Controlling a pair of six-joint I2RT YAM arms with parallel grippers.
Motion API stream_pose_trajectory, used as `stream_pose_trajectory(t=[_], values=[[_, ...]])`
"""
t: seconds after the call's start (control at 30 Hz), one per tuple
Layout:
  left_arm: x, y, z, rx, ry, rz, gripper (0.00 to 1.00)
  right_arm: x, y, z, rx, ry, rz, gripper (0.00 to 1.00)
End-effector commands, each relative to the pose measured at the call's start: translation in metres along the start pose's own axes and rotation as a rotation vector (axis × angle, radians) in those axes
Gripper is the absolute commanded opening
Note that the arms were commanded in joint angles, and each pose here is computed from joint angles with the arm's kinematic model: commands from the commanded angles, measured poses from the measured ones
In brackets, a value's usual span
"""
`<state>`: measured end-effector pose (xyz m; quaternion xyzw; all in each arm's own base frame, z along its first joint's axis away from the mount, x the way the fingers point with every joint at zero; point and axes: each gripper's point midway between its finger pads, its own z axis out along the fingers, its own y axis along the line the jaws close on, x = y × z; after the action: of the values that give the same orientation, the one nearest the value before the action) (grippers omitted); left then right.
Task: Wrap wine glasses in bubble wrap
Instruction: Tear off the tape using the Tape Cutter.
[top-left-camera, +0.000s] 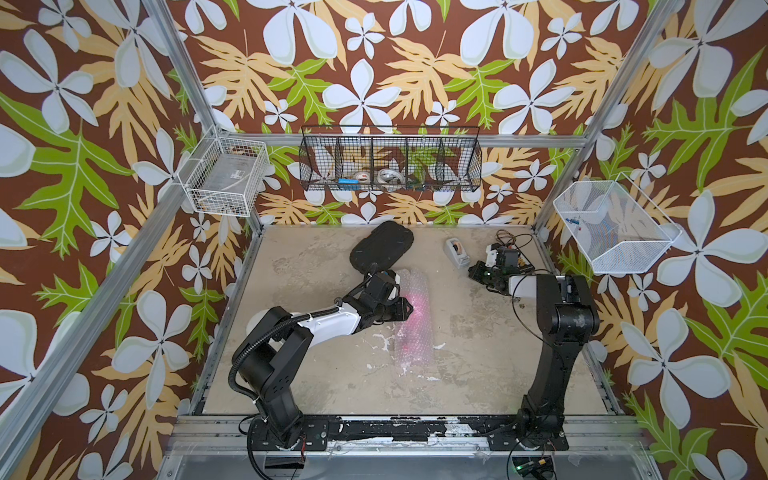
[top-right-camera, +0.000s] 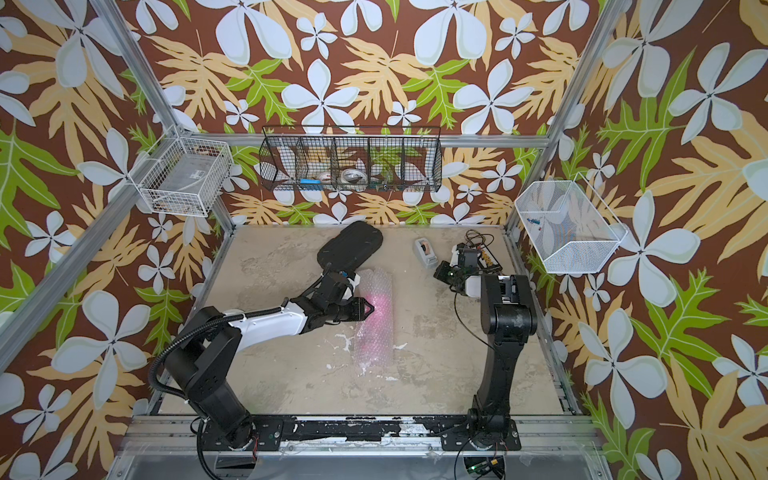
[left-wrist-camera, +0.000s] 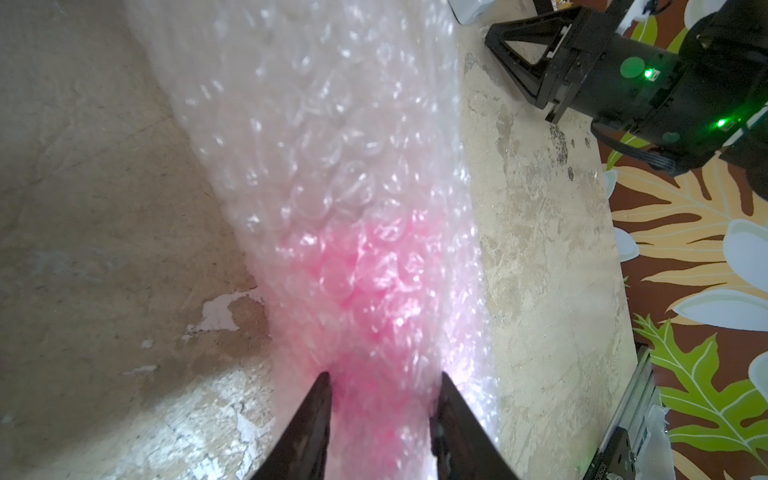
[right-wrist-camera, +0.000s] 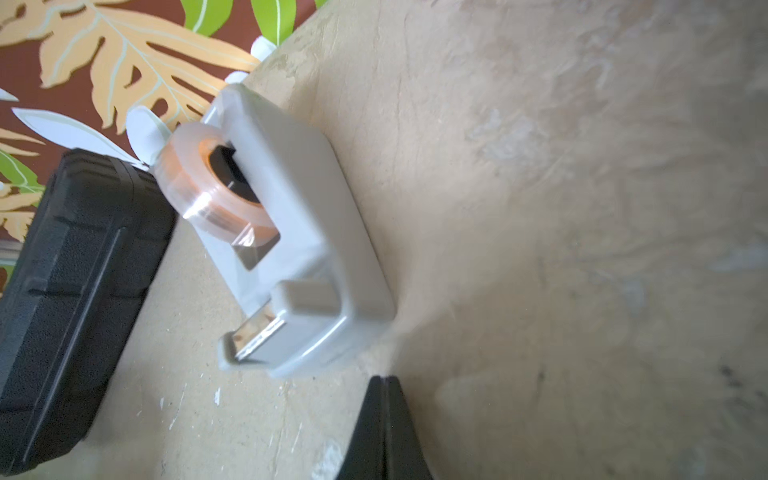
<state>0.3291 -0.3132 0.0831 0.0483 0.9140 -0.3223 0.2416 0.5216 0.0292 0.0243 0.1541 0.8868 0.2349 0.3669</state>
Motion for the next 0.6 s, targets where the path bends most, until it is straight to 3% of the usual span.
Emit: stream_pose_trajectory(t=[0.0,0.57], values=[[0.018,0.019,0.002,-0.073,0.065,-0.019,0.4,0.008,-0.008,-0.004,0.016,0.036,0.034,0.0],[0.018,0.019,0.002,-0.073,0.066,-0.021,0.4,0.007,0.017,-0.04,-0.103,0.017,0.026,0.0]])
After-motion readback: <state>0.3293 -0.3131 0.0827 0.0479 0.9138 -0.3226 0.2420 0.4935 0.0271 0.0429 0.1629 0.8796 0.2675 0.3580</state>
